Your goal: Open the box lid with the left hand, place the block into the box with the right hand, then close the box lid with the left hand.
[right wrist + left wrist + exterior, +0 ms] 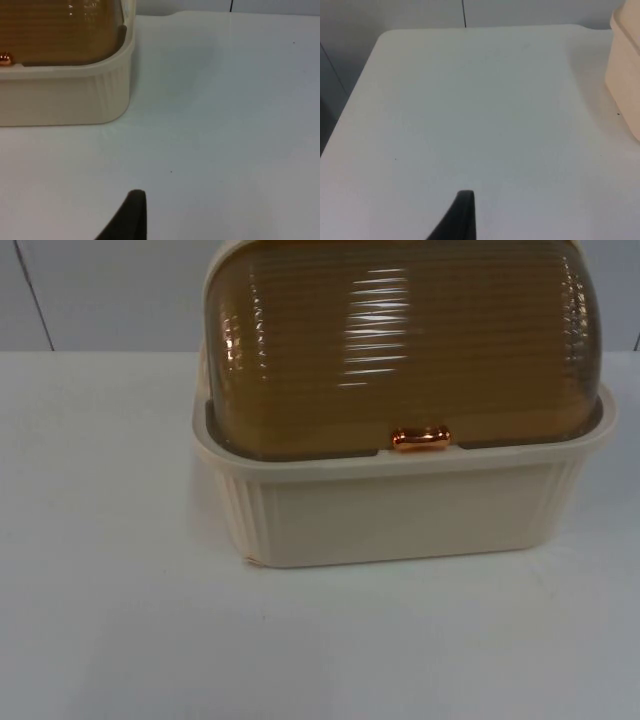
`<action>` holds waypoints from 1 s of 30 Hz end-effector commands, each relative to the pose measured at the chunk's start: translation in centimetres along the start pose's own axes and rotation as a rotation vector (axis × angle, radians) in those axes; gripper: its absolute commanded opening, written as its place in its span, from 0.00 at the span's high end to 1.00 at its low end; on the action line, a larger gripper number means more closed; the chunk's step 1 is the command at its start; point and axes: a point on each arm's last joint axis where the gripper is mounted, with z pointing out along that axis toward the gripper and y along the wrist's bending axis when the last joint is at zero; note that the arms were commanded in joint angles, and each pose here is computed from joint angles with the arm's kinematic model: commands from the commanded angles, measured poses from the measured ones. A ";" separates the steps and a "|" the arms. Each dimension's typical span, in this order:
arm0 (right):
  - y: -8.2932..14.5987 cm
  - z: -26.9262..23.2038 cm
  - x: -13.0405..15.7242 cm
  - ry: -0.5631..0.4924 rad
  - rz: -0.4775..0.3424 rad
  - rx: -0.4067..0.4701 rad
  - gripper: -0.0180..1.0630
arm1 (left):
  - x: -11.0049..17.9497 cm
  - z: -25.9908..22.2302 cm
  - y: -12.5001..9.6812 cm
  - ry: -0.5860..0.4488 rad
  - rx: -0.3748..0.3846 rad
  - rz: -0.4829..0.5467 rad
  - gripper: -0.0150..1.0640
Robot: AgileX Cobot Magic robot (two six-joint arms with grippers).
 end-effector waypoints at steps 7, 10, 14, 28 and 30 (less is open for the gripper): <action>-0.1 0.1 0.0 -0.012 0.009 0.008 0.01 | 0.1 0.1 0.3 -0.004 -0.036 -0.067 0.01; -0.1 0.1 0.0 -0.012 0.009 0.008 0.01 | 0.1 0.1 0.3 -0.004 -0.036 -0.065 0.01; -0.1 0.1 0.0 -0.012 0.009 0.008 0.01 | 0.1 0.1 0.2 -0.003 -0.024 -0.048 0.01; -0.1 0.1 0.0 -0.012 0.010 0.008 0.01 | 0.1 0.1 0.0 -0.002 -0.002 -0.022 0.01; -0.1 0.1 0.0 -0.012 0.010 0.008 0.01 | 0.1 0.1 0.0 -0.002 -0.002 -0.022 0.01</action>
